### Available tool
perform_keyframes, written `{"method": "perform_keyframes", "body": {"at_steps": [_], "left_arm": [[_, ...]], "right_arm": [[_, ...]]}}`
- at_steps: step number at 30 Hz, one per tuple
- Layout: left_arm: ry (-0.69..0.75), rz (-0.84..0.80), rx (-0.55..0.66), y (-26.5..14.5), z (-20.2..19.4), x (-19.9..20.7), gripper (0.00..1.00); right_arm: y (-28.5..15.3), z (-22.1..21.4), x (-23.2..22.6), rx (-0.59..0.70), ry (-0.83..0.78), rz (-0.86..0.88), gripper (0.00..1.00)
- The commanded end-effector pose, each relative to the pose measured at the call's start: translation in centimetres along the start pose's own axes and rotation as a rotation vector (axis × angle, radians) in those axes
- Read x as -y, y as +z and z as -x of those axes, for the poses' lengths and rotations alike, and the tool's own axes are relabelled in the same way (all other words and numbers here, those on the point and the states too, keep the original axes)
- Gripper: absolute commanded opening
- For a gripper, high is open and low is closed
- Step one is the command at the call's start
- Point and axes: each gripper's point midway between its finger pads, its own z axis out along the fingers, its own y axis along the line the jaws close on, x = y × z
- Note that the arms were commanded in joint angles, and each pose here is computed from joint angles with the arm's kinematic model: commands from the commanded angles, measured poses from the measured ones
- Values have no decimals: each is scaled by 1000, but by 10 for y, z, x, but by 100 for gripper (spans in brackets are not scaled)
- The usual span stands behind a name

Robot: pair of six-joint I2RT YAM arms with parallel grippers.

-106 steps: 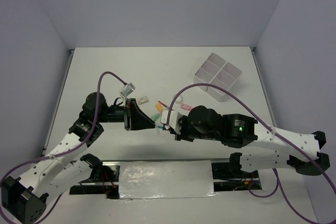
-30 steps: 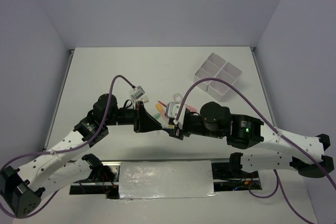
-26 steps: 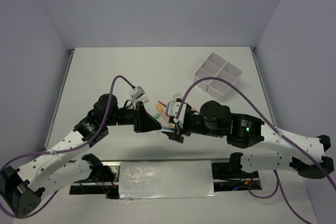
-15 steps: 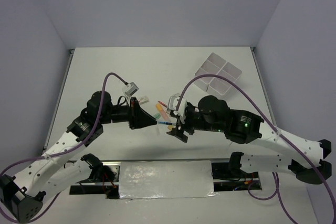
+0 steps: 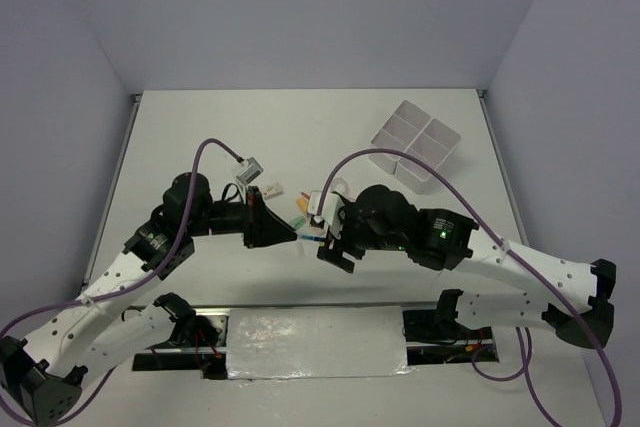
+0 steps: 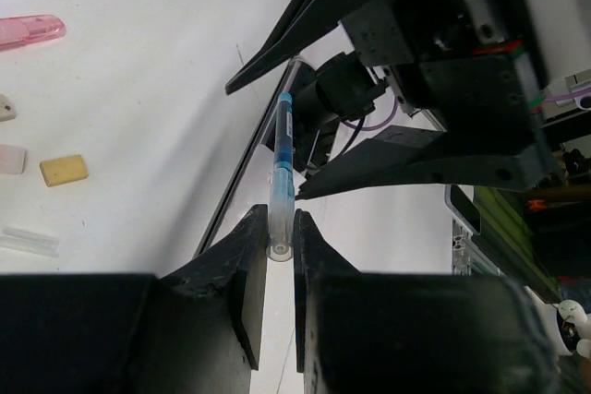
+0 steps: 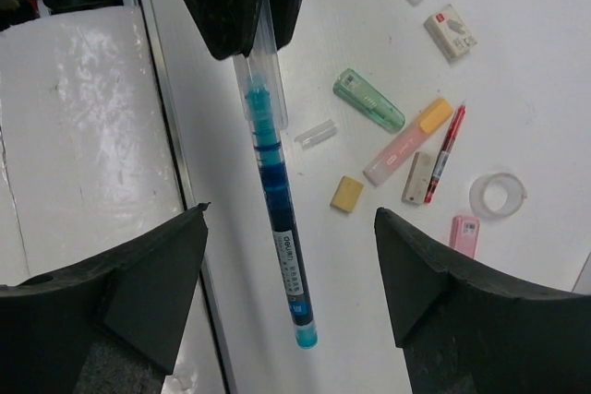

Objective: Sort the stationery into containers
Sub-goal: Close the pen cap on the pen.

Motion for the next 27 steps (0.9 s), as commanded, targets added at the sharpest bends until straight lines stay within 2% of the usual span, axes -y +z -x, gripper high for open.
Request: {"method": "perform_keyframes", "body": {"at_steps": [1,3,5,6,7,11,12,15,27], "left_arm": [[79,-43,44,-8,20,20,0],[82,-43,47,-8,22,21,0],[86,-49,50,-9,23,23,0],[85,-48,50,-9,23,23,0],[83,-48,50,-9,23,23,0],[78,-64,43,-7,21,23,0],[80,-69,42,-7,21,24,0],[77,-85,23,-6,15,23,0],[47,-62,-53,2,-5,6,0]], "right_arm": [[-1,-1,-3,14,1,16,80],[0,-6,-3,4,10,14,78],[2,-10,-2,-1,10,9,72],[1,-11,-1,-5,9,2,59],[1,-11,-1,-7,7,1,51],[0,-6,4,15,-18,-22,27],[0,-4,6,20,-23,-30,17],[1,1,7,36,-32,-34,0],[-8,29,1,168,-43,5,0]]}}
